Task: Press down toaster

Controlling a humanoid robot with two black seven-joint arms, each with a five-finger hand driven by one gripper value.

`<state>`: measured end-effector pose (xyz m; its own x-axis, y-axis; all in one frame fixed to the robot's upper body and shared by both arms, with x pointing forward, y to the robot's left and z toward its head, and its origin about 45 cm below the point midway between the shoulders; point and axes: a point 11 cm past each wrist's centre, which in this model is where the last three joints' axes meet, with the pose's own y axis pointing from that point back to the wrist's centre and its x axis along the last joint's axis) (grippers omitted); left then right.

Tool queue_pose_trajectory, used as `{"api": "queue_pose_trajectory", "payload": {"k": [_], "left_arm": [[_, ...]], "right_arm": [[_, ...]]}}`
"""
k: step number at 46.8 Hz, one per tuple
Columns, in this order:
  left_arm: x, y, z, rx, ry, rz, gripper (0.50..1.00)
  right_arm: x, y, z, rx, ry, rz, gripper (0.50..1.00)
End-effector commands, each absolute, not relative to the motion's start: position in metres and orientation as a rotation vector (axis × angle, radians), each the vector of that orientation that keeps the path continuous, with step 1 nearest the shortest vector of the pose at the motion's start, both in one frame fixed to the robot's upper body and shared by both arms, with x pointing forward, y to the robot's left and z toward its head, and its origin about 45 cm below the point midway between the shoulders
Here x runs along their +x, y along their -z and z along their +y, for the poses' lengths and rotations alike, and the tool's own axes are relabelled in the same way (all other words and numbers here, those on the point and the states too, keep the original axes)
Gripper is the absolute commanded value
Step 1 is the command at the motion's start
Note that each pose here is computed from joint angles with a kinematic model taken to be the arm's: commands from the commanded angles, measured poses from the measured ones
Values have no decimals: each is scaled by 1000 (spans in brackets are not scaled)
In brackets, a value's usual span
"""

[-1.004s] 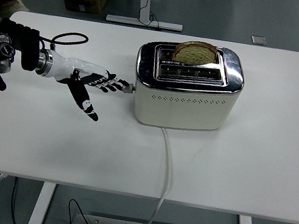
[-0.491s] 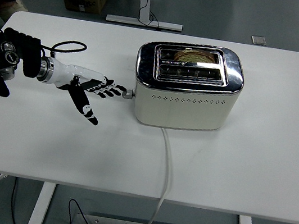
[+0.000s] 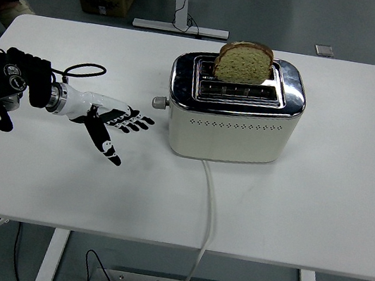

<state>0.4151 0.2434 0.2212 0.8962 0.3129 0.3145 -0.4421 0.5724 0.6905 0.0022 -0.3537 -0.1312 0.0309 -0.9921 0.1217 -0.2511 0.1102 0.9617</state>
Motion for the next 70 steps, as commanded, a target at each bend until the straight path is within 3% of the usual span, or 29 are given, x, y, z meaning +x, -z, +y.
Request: {"api": "queue_pose_trajectory", "payload": {"k": [1, 22, 43, 70], "left_arm": [[417, -227, 246, 848, -457, -168, 1000], [441, -334, 292, 734, -606, -220, 1000], [463, -421, 270, 402, -716, -202, 1000], [517, -390, 298, -90, -1060, 119, 1000]], "right_arm": [[2, 131, -354, 1321, 958, -1408, 998], [3, 131, -353, 1325, 957, -1406, 998], [3, 131, -353, 1330, 954, -1405, 998], [4, 131, -352, 1331, 956, -1406, 998]]}}
